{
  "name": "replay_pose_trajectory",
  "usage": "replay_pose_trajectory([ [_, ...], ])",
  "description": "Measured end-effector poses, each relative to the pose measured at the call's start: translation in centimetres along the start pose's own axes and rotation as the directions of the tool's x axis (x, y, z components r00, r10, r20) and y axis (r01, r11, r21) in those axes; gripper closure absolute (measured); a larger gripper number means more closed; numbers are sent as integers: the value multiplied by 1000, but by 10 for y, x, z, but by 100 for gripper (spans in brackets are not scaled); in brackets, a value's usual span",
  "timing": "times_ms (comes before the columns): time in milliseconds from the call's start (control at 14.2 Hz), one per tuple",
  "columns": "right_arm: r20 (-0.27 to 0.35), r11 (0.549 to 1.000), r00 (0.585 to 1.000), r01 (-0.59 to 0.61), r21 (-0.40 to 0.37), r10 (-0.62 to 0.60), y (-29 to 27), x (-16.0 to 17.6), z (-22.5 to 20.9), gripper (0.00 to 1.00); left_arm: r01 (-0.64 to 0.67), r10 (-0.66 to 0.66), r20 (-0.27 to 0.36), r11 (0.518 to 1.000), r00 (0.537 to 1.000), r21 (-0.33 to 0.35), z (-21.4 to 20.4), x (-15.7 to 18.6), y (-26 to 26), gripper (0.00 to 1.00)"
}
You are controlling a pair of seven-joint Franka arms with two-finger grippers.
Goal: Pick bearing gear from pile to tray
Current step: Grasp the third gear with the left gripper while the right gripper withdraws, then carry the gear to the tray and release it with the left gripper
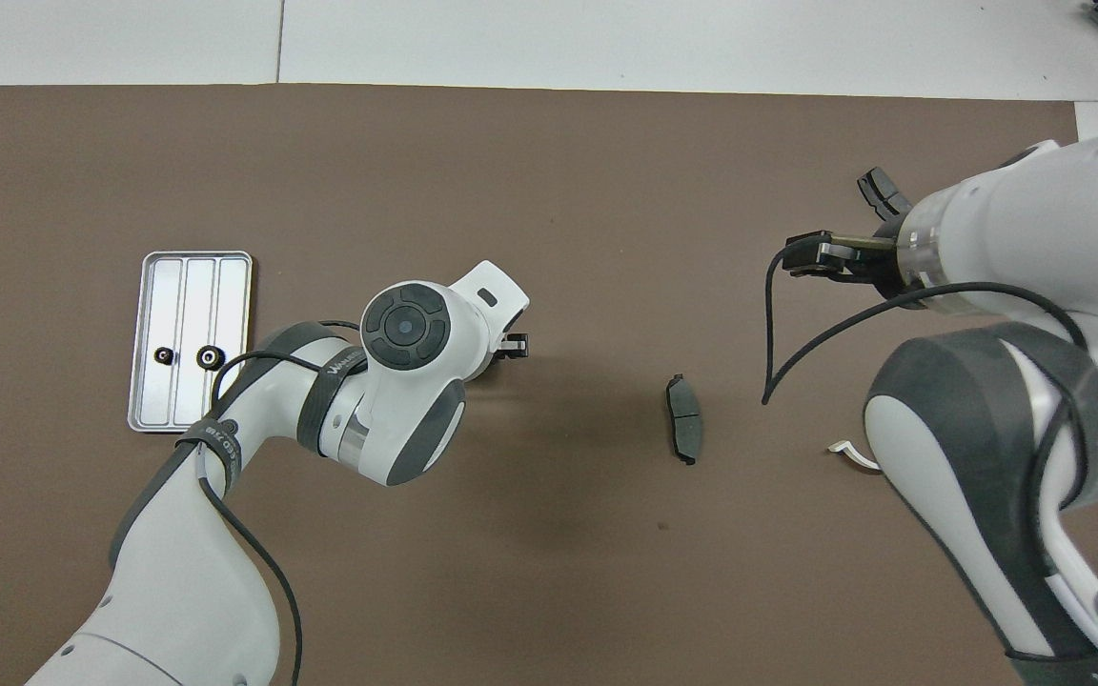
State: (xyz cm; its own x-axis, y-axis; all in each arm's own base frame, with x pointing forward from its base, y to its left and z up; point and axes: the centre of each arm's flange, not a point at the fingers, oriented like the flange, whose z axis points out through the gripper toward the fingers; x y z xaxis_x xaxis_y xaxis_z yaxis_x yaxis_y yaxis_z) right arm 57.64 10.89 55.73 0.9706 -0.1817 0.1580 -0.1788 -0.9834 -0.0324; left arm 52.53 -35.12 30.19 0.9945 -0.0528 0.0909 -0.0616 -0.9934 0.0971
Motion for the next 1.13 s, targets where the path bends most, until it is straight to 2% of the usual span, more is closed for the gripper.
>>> replay_pose_trajectory([
  [70,4,1000,1000,14,-3,-14,9,4,-12,0,-4,4,2,1000,1000,1,1,-2,2,52],
  [422,43,999,998,47,-2,-47,49,16,-56,0,-5,5,9,1000,1000,5,4,-5,1,59],
  [493,57,999,997,48,-6,-47,54,16,-59,0,-6,6,8,1000,1000,5,4,-5,1,65],
  [774,118,998,991,64,-17,-62,59,10,-55,0,-1,1,8,1000,1000,7,3,-3,-2,65],
  [915,140,997,988,69,-21,-65,57,7,-54,0,28,-28,-2,999,1000,16,-7,13,-15,65],
  [1126,141,997,987,77,-20,-73,53,6,-53,0,130,-130,-26,991,991,23,-51,67,-72,65],
])
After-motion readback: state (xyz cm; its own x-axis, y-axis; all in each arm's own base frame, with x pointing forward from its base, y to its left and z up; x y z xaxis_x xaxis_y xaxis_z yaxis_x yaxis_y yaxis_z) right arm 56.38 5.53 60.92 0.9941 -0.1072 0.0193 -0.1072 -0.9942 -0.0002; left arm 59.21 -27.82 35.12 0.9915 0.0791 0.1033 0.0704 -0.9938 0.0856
